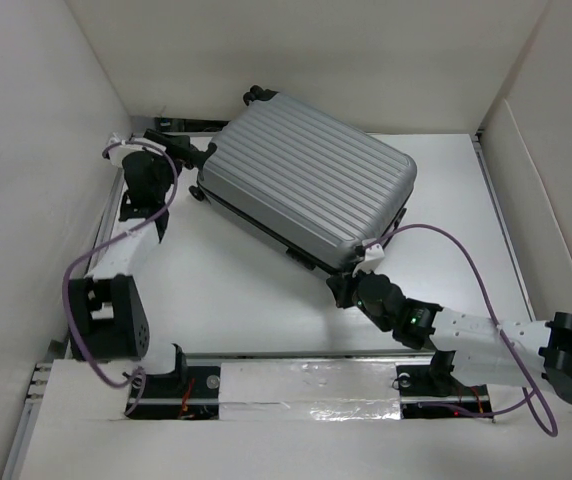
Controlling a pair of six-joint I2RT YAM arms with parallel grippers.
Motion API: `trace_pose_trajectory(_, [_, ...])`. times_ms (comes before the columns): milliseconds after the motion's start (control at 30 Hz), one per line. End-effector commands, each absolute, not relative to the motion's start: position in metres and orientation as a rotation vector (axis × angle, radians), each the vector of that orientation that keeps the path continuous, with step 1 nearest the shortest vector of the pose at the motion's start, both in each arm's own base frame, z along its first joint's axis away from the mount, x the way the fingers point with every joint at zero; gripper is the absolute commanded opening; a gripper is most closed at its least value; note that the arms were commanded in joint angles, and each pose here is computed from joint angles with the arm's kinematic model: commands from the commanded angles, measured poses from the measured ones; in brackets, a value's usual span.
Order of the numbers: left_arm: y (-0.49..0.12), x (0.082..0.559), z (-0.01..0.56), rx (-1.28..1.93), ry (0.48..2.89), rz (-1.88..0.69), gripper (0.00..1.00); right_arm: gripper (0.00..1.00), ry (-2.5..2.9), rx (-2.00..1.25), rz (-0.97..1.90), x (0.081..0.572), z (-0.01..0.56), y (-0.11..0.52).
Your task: Pack the luggage
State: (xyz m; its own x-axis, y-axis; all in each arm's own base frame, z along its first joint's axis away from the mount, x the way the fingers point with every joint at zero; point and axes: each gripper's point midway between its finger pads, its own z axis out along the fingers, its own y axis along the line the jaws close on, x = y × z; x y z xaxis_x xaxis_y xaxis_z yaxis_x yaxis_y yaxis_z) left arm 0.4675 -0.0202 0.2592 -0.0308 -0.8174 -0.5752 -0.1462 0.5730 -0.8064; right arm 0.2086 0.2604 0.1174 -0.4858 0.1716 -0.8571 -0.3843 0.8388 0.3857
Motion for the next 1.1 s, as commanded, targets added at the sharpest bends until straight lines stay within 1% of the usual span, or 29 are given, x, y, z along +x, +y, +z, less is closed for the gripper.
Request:
trace_pose_trajectory(0, [-0.019, 0.487, 0.274, -0.832, 1.575, -0.737, 0.99, 0.00, 1.974, -0.228, 0.733, 0.198, 0.117, 0.270])
trace_pose_trajectory(67, [-0.015, 0.503, 0.284, -0.803, 1.583, -0.691, 0.99, 0.00, 1.968, -0.230, 0.734, 0.198, 0.117, 0.270])
trace_pose_trajectory(100, [-0.015, 0.506, 0.275, -0.815, 1.630, -0.678, 0.99, 0.00, 1.969, -0.231, 0.733, 0.198, 0.117, 0.270])
trace_pose_trajectory(233, [-0.020, 0.524, 0.266, -0.815, 1.668, -0.700, 0.99, 0.00, 1.963, -0.235, 0.740, 0.198, 0.119, 0.272])
trace_pose_trajectory(367, [-0.024, 0.549, 0.245, -0.829, 1.739, -0.715, 0.99, 0.00, 1.973, -0.252, 0.738, 0.196, 0.116, 0.272])
trace_pose_trajectory(467, [-0.024, 0.557, 0.226, -0.844, 1.789, -0.702, 0.99, 0.00, 1.975, -0.243, 0.741, 0.195, 0.115, 0.270])
trace_pose_trajectory(567, [-0.027, 0.561, 0.219, -0.847, 1.794, -0.723, 0.99, 0.00, 1.977, -0.239, 0.743, 0.194, 0.114, 0.269])
trace_pose_trajectory(667, [-0.027, 0.563, 0.221, -0.851, 1.776, -0.738, 0.95, 0.00, 1.981, -0.240, 0.739, 0.194, 0.113, 0.269])
trace_pose_trajectory(767, [-0.028, 0.565, 0.222, -0.853, 1.756, -0.751, 0.84, 0.00, 1.993, -0.239, 0.730, 0.194, 0.110, 0.268])
trace_pose_trajectory(800, [-0.028, 0.566, 0.222, -0.852, 1.749, -0.757, 0.74, 0.00, 1.994, -0.237, 0.729, 0.194, 0.109, 0.267])
trace_pose_trajectory(867, [-0.030, 0.567, 0.220, -0.855, 1.748, -0.780, 0.65, 0.00, 1.996, -0.232, 0.734, 0.194, 0.108, 0.268])
trace_pose_trajectory(900, [-0.031, 0.568, 0.221, -0.854, 1.738, -0.792, 0.53, 0.00, 1.994, -0.231, 0.734, 0.194, 0.109, 0.268])
trace_pose_trajectory(967, [-0.034, 0.570, 0.219, -0.852, 1.741, -0.812, 0.46, 0.00, 1.995, -0.228, 0.736, 0.194, 0.109, 0.268])
trace_pose_trajectory(1000, [-0.035, 0.572, 0.222, -0.849, 1.731, -0.828, 0.36, 0.00, 1.995, -0.228, 0.736, 0.194, 0.110, 0.268])
trace_pose_trajectory(1067, [-0.038, 0.571, 0.224, -0.841, 1.726, -0.849, 0.25, 0.00, 1.994, -0.230, 0.732, 0.195, 0.111, 0.268])
